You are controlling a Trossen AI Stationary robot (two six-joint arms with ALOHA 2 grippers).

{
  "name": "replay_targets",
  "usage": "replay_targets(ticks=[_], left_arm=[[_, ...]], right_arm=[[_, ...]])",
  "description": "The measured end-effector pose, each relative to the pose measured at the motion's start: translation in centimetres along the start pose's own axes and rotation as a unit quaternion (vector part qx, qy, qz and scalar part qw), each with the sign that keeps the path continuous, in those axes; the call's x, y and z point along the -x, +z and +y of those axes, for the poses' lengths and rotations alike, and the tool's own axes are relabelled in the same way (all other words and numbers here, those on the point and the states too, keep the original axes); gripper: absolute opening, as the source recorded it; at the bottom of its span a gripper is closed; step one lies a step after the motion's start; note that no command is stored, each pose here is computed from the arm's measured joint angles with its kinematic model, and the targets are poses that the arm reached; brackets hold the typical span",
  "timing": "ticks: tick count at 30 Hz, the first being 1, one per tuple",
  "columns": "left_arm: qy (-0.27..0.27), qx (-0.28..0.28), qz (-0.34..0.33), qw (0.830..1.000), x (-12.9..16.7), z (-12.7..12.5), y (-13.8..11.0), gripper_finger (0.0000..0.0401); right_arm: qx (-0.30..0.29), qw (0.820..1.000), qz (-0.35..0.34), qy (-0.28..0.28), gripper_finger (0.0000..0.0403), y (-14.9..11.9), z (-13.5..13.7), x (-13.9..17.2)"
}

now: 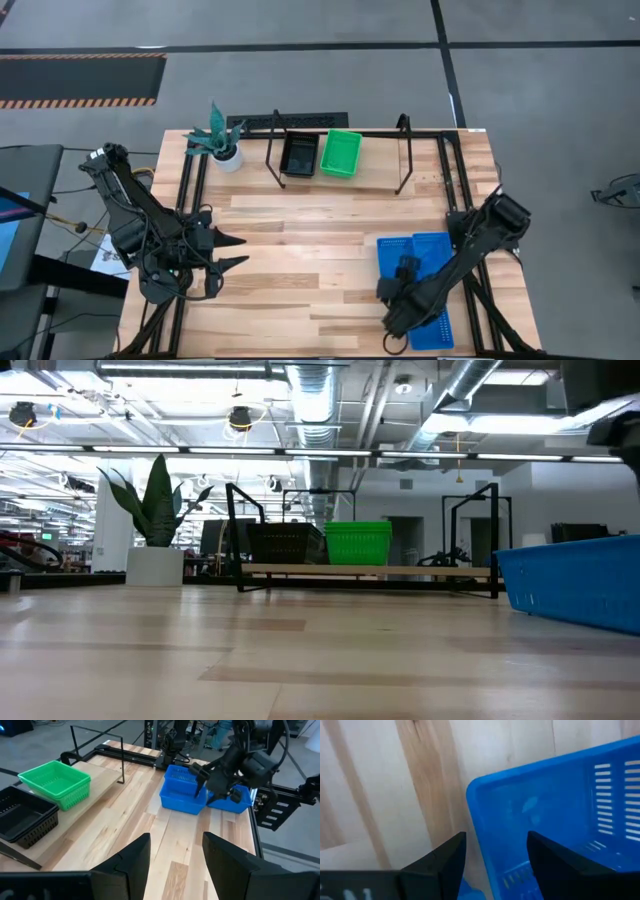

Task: Stack baskets on shelf by color
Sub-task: Put the top left blue basket on top of the other shelf

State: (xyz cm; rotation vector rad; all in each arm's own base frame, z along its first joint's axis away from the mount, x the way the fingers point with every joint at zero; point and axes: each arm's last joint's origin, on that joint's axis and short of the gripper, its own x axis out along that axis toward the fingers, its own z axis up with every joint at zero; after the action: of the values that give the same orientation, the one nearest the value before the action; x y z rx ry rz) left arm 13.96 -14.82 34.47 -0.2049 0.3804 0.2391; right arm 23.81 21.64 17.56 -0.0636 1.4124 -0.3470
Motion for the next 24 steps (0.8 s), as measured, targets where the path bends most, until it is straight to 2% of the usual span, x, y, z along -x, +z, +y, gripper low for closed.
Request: replay_targets(ticks=[4, 6, 9, 13, 14, 20, 24], left_arm=[[-0.004, 0.000, 0.004, 1.000, 0.0, 0.0, 0.0, 0.0169], [-0.004, 0.001, 0.005, 1.000, 0.0, 0.0, 0.0, 0.0169], [-0.004, 0.001, 0.005, 1.000, 0.0, 0.0, 0.0, 0.0169], [-0.005, -0.001, 0.008, 1.000, 0.0, 0.0, -0.1, 0.0169], [-0.006, 0.000, 0.008, 1.000, 0.0, 0.0, -0.1, 0.0169], [-0.006, -0.001, 0.009, 1.000, 0.0, 0.0, -0.1, 0.0169], [-0.006, -0.007, 0.009, 1.000, 0.0, 0.0, -0.1, 0.0169]], right_arm=[[0.002, 1.000, 0.005, -0.009, 0.0225, 0.0, 0.2, -0.4], [-0.003, 1.000, 0.005, -0.010, 0.0207, 0.2, 0.1, -0.7], [-0.006, 1.000, 0.004, -0.010, 0.0146, 0.3, 0.0, -0.6], [0.005, 1.000, 0.006, -0.010, 0.0028, 0.7, -0.3, -0.7], [0.010, 1.000, 0.007, -0.011, 0.0017, 0.8, -0.3, -0.7], [0.052, 0.998, -0.023, 0.019, 0.0011, 2.7, -0.4, 1.6], [0.068, 0.993, -0.098, 0.006, 0.0012, 4.7, -2.3, 5.0]])
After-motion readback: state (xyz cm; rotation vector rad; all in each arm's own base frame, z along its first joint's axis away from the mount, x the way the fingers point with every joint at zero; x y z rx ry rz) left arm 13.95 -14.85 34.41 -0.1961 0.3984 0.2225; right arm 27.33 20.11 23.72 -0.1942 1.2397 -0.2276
